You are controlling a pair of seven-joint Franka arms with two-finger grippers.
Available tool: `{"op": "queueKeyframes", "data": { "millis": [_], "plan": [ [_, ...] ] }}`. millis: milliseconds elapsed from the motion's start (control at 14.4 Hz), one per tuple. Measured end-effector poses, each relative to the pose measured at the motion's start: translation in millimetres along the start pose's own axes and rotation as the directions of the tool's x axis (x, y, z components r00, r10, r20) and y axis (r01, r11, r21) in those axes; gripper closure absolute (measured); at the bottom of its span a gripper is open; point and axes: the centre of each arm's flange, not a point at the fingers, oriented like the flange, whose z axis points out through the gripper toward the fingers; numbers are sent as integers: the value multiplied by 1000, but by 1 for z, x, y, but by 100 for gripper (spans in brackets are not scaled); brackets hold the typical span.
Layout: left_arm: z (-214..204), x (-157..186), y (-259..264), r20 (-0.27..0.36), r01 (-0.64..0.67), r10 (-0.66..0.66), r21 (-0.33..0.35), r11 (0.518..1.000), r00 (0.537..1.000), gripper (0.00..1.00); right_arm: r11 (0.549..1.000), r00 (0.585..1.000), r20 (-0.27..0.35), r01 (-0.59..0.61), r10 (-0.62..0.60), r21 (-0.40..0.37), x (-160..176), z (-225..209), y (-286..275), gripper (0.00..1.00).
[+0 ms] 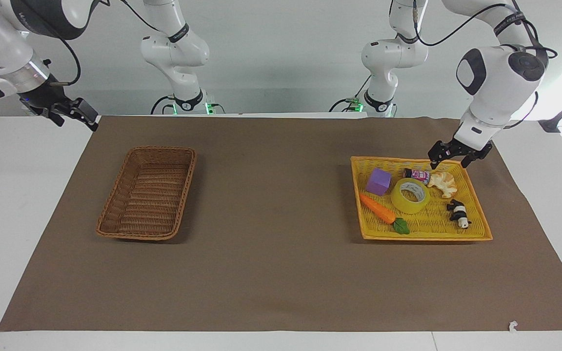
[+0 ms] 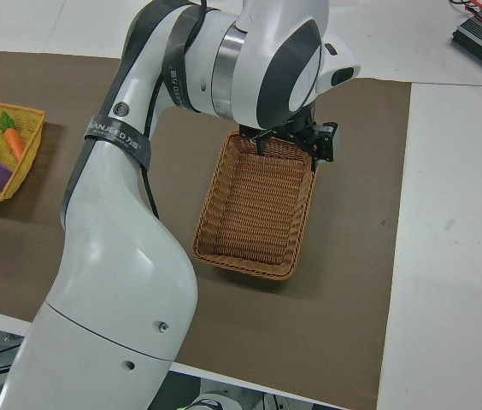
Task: Move tape to another basket
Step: 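Reach the left gripper down to the yellow tape roll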
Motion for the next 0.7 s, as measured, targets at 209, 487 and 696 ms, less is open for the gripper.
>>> {"op": "queueKeyframes", "data": {
  "millis": [209, 487, 696],
  "plan": [
    [29, 0, 2, 36, 12, -11, -2, 1000, 999, 11, 1000, 1000, 0, 0, 0, 0, 0, 0, 0, 0],
    [52, -2, 3, 37, 25, -25, -5, 1000, 999, 15, 1000, 1000, 0, 0, 0, 0, 0, 0, 0, 0],
    [65, 2, 2, 33, 36, -36, -8, 999, 999, 20, 1000, 1000, 0, 0, 0, 0, 0, 0, 0, 0]
  ]
}}
